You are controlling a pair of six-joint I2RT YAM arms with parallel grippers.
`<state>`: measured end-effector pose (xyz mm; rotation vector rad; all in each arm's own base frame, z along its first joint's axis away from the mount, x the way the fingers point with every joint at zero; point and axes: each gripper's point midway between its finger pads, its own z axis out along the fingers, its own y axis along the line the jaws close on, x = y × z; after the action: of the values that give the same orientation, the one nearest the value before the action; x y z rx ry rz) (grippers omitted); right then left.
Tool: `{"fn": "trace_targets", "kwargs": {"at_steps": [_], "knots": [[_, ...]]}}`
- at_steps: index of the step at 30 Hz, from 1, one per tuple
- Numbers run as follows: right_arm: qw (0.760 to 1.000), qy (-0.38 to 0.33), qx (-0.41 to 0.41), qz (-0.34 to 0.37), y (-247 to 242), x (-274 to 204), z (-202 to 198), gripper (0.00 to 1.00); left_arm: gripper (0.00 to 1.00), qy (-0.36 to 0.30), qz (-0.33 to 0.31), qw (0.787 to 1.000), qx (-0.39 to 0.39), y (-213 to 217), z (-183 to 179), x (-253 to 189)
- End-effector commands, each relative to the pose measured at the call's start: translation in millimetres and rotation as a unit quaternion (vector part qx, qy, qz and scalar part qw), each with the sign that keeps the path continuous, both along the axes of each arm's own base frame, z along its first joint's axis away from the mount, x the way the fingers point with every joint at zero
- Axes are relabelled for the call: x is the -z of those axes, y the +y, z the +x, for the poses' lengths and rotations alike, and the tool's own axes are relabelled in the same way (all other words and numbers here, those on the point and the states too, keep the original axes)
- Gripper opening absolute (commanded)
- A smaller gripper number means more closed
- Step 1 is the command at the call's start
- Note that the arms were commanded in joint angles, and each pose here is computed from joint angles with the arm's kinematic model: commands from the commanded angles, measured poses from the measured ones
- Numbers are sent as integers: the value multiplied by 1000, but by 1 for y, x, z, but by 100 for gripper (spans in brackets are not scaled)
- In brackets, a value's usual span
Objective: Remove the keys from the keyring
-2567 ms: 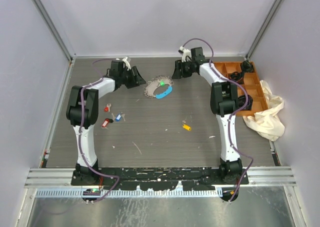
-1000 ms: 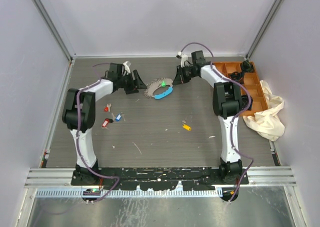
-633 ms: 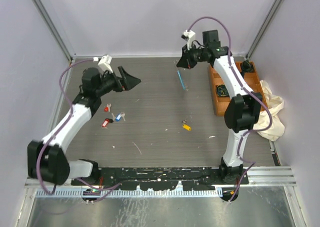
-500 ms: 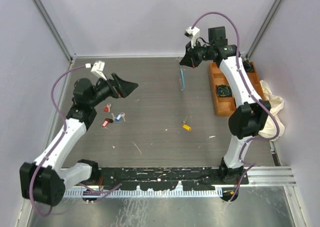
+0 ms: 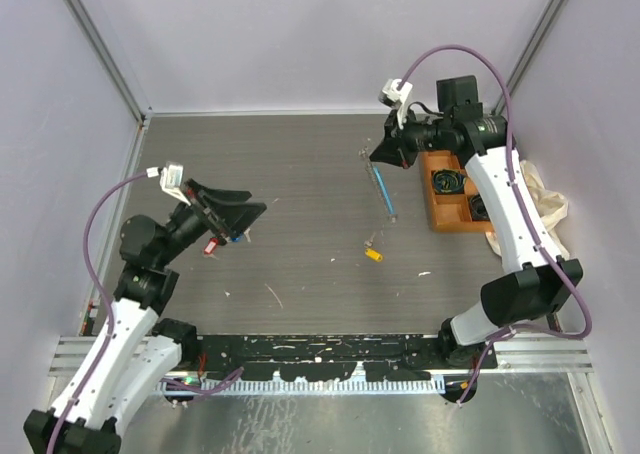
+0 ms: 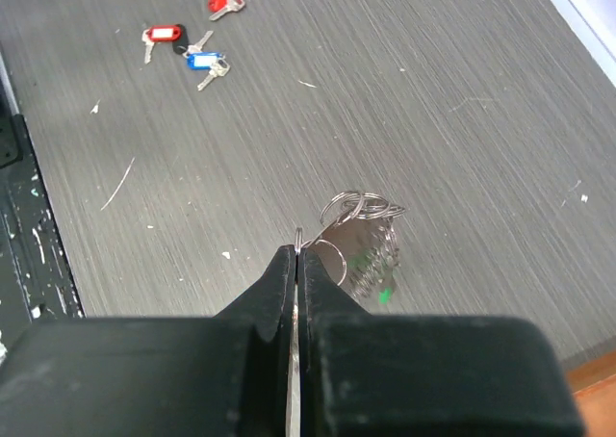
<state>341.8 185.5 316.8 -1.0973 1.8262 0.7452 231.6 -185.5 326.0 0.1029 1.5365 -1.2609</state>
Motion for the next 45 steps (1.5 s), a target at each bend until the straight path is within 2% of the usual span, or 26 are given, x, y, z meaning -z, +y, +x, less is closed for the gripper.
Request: {"fn": "trace_targets", "kwargs": {"at_steps": [1, 17, 23, 31, 35, 39, 45], "knots": [[996, -57, -62, 23, 7, -30, -30, 1, 98, -110, 5, 994, 9, -1, -33, -33], [979, -89, -176, 57, 21, -41, -92, 1, 98, -173, 9, 979, 105, -47, -33, -27], [971, -102, -212, 43, 26, -34, -110, 1, 97, -197, 46, 971, 131, -71, -19, -13], [959, -106, -261, 36, 38, -30, -129, 1, 98, -304, 129, 933, 144, -99, 3, 19], [954, -104, -281, 27, 45, -26, -134, 1, 98, -354, 141, 911, 158, -107, 6, 15], [947, -101, -303, 24, 51, -21, -142, 1, 97, -365, 137, 900, 196, -117, 4, 17], [940, -95, -328, 22, 59, -17, -148, 1, 92, -349, 100, 887, 285, -135, -12, 22]]}}
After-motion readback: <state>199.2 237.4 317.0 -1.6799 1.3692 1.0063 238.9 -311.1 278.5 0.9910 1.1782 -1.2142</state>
